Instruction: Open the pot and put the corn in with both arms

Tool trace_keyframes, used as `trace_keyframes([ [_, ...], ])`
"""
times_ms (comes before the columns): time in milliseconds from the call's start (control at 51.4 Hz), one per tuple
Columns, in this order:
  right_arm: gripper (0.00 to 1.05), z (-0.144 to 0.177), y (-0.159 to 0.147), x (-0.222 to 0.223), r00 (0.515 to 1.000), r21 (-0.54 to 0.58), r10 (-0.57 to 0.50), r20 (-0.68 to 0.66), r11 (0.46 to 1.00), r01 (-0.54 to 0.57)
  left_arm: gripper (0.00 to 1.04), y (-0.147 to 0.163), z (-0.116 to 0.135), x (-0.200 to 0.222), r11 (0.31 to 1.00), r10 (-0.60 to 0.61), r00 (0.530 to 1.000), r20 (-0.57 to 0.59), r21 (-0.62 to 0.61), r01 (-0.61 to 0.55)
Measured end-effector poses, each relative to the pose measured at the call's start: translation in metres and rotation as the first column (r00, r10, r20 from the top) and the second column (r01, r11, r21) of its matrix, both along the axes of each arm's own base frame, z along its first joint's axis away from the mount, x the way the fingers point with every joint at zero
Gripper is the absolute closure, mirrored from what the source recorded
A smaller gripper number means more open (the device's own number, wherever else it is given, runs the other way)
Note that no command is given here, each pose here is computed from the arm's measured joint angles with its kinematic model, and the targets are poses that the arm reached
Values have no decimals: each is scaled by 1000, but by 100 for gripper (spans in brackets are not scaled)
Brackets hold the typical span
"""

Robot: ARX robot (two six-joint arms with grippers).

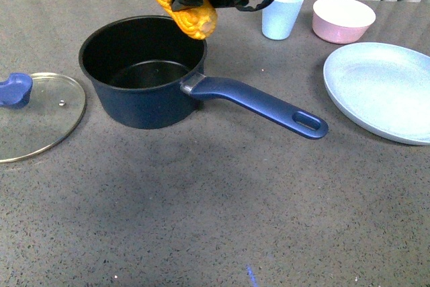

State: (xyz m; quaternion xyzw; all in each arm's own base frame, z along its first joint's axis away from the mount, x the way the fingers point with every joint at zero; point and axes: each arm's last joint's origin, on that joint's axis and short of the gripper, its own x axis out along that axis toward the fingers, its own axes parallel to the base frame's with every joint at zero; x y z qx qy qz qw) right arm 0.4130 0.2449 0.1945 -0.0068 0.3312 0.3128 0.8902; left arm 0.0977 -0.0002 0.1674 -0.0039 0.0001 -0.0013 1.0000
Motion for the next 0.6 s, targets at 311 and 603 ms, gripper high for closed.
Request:
trace_keyframes([
  [311,84,-3,34,-4,998,-1,62,-2,998,-62,9,0,0,0,1000,0,1000,0,0,0],
  [603,69,-14,35,-10,998,-24,63,-27,998,-63,9,0,0,0,1000,0,1000,0,0,0],
])
